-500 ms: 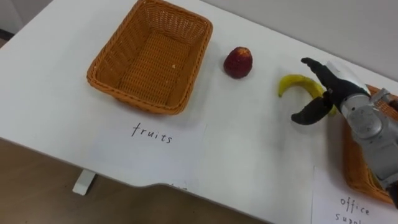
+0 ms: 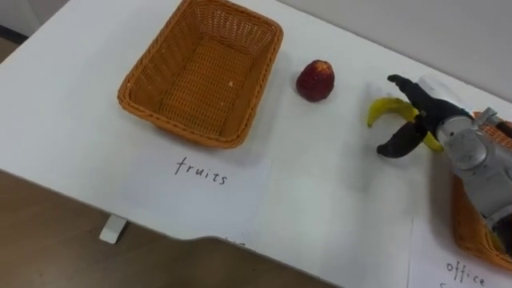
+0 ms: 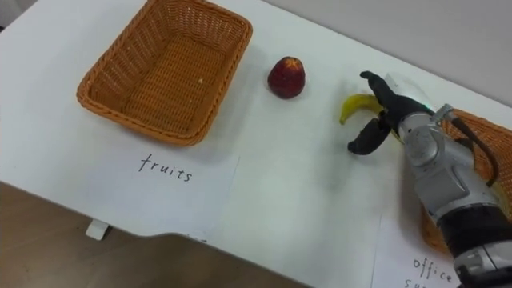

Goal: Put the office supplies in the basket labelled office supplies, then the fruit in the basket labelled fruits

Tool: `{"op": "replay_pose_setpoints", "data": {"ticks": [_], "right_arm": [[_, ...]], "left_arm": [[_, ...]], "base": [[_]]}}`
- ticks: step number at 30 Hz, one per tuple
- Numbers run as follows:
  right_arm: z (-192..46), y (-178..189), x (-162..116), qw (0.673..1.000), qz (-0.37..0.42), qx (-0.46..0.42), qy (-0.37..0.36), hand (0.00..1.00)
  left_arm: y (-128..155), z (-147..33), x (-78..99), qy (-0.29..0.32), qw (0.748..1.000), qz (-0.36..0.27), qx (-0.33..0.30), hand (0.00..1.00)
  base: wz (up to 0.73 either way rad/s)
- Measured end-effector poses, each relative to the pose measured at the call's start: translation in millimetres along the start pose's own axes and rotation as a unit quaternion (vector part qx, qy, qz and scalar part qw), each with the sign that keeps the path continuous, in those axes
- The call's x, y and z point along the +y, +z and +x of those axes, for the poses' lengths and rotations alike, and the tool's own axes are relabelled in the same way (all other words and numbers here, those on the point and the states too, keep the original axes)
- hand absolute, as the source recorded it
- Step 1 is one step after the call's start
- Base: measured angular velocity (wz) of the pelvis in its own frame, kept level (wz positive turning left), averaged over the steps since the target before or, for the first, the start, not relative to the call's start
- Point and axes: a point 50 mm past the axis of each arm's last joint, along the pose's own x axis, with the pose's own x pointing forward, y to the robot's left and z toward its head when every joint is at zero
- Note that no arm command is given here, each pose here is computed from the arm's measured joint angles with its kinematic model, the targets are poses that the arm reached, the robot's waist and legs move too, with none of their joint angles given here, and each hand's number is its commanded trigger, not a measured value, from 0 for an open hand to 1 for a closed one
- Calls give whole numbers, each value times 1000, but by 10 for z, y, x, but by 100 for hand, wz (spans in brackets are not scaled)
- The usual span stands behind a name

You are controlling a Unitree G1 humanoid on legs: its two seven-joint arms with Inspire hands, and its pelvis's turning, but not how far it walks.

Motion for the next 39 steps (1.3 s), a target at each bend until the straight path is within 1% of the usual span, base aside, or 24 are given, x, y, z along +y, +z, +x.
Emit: {"op": "replay_pose_setpoints", "data": {"ticks": [12, 23, 30, 34, 39], "right_arm": [[2, -12, 6, 1000, 0, 3, 2, 0], [113, -25, -66, 999, -28, 33, 13, 0], [121, -167, -36, 997, -24, 68, 38, 0], [140, -228, -52, 994, -2, 88, 58, 0], [125, -310, -70, 991, 4, 104, 81, 0]], "left_arm": [[14, 0, 2, 1, 1000, -1, -5, 0], [32, 8, 13, 1, 1000, -10, -2, 0], [44, 18, -13, -11, 1000, 7, 7, 0], [63, 26, -14, -24, 1000, 9, 11, 0], [87, 35, -4, -29, 999, 9, 11, 0]], "base": [[0], [8], [4], [-1], [-1]]}}
